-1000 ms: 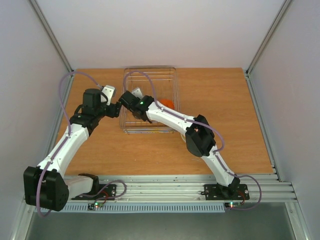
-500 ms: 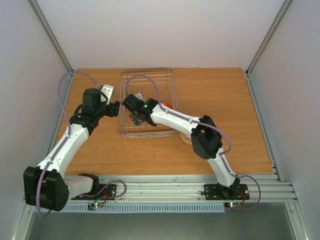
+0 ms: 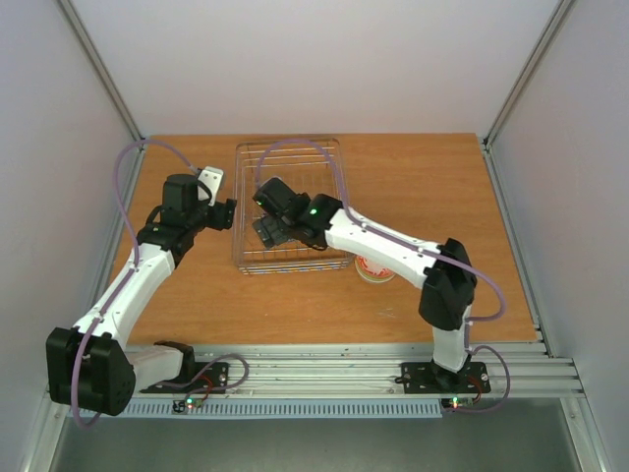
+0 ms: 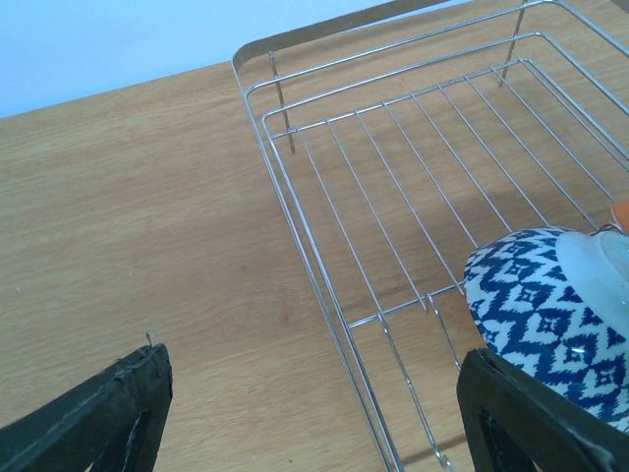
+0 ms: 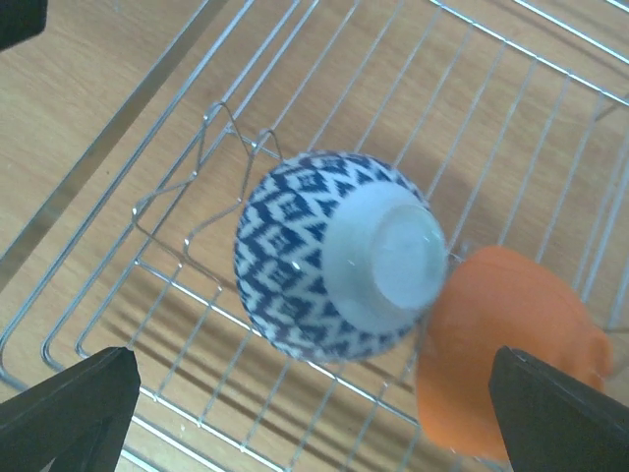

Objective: Load the bowls into the dish rack

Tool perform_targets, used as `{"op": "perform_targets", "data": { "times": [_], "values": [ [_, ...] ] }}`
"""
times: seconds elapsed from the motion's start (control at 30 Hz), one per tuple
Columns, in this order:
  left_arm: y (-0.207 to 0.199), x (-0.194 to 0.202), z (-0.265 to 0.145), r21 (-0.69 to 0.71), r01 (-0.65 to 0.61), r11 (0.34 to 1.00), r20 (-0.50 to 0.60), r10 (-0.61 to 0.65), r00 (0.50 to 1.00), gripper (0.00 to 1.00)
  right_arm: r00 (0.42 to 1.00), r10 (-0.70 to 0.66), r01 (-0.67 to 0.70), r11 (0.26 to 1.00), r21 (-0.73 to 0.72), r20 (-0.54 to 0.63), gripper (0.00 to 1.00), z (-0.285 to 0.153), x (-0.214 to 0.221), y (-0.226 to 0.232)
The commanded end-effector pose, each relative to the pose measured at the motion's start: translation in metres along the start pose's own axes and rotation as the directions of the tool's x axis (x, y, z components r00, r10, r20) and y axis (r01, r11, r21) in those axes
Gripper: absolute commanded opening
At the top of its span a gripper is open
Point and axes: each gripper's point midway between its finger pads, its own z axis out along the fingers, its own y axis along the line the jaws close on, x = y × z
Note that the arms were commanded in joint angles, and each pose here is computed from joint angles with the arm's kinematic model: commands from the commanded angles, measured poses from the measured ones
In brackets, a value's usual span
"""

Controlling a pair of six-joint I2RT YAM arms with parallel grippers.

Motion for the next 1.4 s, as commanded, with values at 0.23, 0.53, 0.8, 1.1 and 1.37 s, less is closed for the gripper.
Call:
{"op": "perform_targets", "data": {
  "times": [0.23,0.53,0.8,1.1,1.37],
  "values": [
    [-0.021,-0.013,0.000,0.131,-0.005,0.991,0.043,-0.001,0.999,0.79,0.912,0.410,-0.410,0.909,0.075,0.020,0.82,-0.067,0.065,-0.133],
    [-0.034,-0.012,-0.004,0.206,-0.010,0.979,0.045,0.001,0.999,0.79,0.790,0.608,-0.582,0.783,0.220,-0.075,0.55,-0.086,0.171,-0.191],
    [-0.038,-0.010,-0.002,0.230,-0.004,0.973,0.035,-0.004,0.999,0.79,0.717,0.686,-0.642,0.719,0.265,-0.123,0.37,-0.082,0.221,-0.201],
    [-0.038,-0.009,-0.002,0.233,-0.004,0.973,0.032,-0.003,0.999,0.79,0.698,0.696,-0.646,0.713,0.274,-0.167,0.29,-0.064,0.240,-0.197],
    [-0.038,-0.008,-0.001,0.234,-0.003,0.972,0.026,-0.004,1.000,0.79,0.685,0.702,-0.647,0.709,0.281,-0.192,0.24,-0.050,0.248,-0.199]
  ]
}}
